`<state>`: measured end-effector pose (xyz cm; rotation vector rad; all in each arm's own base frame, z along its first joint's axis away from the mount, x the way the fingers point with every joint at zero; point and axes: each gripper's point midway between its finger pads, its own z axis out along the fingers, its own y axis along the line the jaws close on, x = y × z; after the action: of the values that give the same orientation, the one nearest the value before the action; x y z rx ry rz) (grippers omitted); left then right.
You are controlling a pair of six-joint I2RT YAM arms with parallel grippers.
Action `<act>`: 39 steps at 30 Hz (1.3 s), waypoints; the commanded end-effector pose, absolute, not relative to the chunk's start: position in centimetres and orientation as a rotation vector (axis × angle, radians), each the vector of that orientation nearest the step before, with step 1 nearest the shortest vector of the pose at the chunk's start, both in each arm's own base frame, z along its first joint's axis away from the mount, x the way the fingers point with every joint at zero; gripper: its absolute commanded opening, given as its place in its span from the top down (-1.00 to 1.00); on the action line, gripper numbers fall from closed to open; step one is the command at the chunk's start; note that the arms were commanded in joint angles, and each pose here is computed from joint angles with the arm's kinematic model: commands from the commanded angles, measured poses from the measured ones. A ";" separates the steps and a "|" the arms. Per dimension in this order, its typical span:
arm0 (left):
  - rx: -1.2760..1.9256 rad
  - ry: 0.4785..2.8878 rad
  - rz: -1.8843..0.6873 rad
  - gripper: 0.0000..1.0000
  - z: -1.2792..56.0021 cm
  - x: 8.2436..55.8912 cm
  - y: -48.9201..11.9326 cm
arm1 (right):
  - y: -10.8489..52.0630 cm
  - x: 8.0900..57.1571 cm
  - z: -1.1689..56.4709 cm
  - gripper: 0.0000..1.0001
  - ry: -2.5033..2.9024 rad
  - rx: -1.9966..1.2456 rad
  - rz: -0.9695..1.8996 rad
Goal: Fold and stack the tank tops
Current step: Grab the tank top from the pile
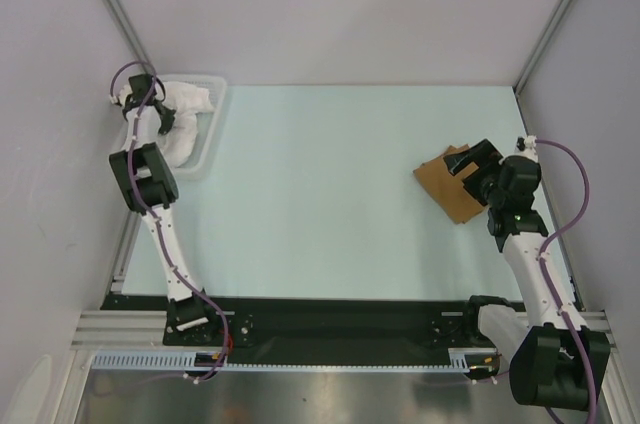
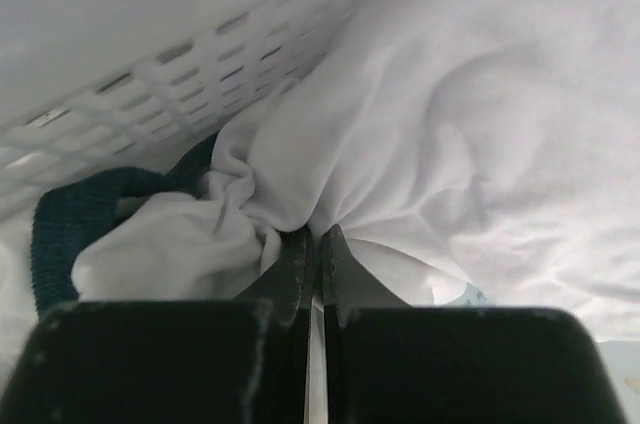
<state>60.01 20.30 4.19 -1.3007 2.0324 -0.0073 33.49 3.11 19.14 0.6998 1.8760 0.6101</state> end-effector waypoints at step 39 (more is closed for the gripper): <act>-0.450 0.884 -0.652 1.00 57.7 23.7 -0.5 | 5.2 34.7 17.6 -0.99 1.897 0.605 0.610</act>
<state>28.14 0.58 52.95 -0.5412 0.9854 -0.6243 34.09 5.38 16.52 0.6434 1.9348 0.6318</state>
